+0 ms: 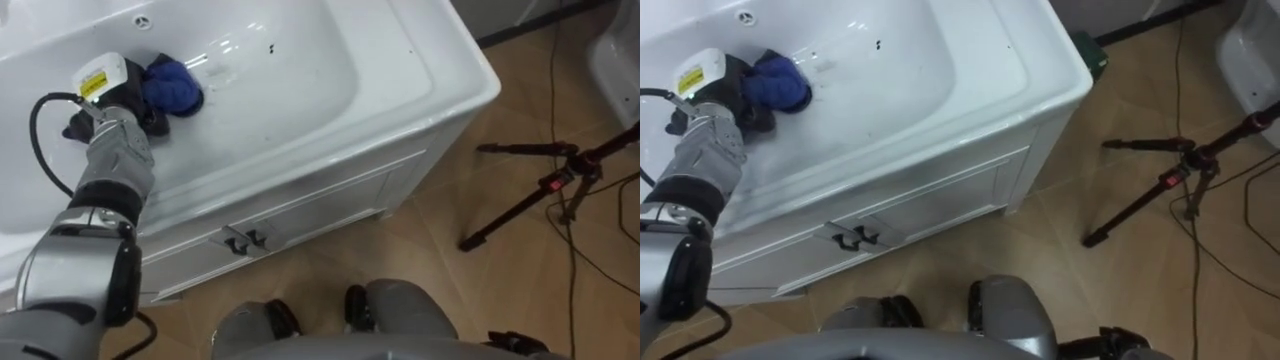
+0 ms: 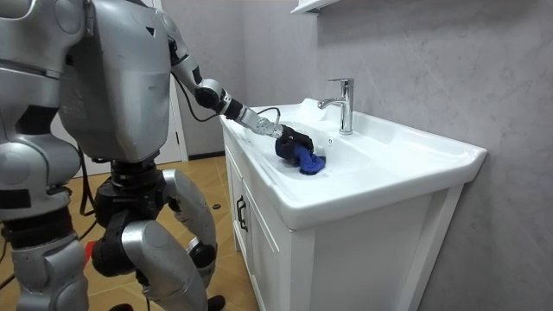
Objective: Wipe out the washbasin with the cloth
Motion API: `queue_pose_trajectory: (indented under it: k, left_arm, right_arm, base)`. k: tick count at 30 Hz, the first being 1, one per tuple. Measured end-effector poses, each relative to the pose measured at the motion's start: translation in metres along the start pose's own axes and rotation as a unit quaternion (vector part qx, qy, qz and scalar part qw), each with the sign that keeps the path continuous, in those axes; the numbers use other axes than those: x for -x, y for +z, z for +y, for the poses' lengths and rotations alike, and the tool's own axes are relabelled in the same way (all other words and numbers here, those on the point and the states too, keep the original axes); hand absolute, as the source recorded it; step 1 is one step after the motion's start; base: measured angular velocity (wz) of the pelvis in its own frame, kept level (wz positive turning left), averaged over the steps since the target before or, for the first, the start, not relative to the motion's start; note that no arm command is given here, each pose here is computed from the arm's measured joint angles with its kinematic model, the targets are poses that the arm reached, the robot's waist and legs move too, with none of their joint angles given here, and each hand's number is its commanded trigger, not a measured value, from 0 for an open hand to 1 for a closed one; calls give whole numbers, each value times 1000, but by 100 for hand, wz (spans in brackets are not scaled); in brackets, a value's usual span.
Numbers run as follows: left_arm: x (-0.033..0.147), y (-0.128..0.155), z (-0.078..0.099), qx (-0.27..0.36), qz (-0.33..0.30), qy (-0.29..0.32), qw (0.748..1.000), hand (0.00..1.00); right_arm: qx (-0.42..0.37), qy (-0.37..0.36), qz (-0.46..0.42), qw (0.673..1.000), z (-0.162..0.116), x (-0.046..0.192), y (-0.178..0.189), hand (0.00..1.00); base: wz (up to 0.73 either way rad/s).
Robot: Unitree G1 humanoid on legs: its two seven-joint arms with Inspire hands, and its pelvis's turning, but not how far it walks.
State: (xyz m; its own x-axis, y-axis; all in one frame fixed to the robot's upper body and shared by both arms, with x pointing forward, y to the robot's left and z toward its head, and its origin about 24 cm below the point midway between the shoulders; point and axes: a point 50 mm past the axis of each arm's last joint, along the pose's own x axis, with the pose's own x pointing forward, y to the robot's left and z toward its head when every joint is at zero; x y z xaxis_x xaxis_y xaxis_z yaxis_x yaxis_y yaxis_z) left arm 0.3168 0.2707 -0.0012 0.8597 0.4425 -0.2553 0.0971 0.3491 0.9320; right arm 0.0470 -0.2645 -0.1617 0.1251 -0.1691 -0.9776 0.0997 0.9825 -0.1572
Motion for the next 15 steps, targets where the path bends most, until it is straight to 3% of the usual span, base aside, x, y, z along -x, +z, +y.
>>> queue_pose_trajectory:
  k: [15]
  left_arm:
    - [-2, 13, 5, 3, -7, 20, 1000, 100]
  right_arm:
    - [22, 2, 0, 1000, 7, -1, 2, 0]
  base:
    - [-6]
